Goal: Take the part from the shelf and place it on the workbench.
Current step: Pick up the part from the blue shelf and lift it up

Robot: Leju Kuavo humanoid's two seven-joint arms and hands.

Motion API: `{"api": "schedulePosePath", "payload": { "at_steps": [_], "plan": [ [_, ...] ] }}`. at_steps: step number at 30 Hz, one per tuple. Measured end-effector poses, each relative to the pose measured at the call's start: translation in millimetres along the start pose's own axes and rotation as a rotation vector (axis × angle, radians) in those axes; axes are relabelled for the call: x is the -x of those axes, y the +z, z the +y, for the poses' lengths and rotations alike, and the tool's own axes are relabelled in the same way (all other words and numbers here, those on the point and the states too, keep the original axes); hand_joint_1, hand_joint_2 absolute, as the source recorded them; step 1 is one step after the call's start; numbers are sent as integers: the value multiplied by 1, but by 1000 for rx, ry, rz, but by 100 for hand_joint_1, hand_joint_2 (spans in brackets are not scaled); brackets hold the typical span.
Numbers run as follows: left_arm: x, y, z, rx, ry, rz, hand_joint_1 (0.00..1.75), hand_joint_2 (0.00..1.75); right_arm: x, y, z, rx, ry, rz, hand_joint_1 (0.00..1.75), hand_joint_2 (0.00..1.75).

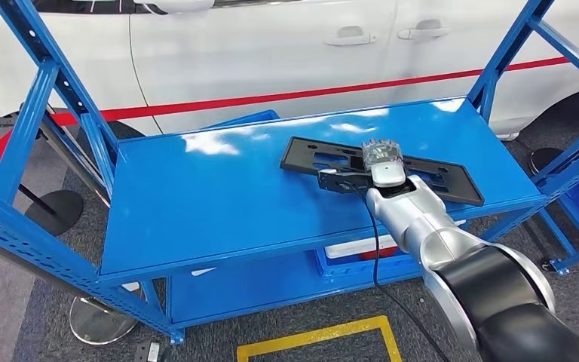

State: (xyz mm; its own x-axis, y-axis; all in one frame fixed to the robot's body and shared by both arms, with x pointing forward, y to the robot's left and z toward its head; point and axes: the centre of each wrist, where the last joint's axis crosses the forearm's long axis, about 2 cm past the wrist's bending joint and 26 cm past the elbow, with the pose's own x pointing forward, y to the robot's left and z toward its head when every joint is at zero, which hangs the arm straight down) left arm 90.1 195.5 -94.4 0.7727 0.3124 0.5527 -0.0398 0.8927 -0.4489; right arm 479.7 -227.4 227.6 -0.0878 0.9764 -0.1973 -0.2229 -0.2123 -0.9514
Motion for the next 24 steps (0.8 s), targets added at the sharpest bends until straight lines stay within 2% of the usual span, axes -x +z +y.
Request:
{"api": "schedulePosePath", "payload": {
  "at_steps": [6, 13, 17, 21, 24],
  "plan": [
    [-1, -1, 0, 2, -7, -1, 0, 0, 2, 1, 9, -102, -40, -33, 0, 175],
    [-3, -2, -2, -23, 1, 20, 0, 0, 3, 0, 5, -112, -57, -35, 0, 175],
    [-3, -2, -1, -34, 14, 24, 0, 175, 1, 0, 5, -110, -62, -35, 0, 175],
    [-3, -2, -1, -34, 11, 27, 0, 0, 0, 1, 8, -116, -59, -32, 0, 175],
    [-4, -2, -1, -36, 4, 19, 0, 0, 1, 1, 7, -115, -56, -27, 0, 175]
  ]
}}
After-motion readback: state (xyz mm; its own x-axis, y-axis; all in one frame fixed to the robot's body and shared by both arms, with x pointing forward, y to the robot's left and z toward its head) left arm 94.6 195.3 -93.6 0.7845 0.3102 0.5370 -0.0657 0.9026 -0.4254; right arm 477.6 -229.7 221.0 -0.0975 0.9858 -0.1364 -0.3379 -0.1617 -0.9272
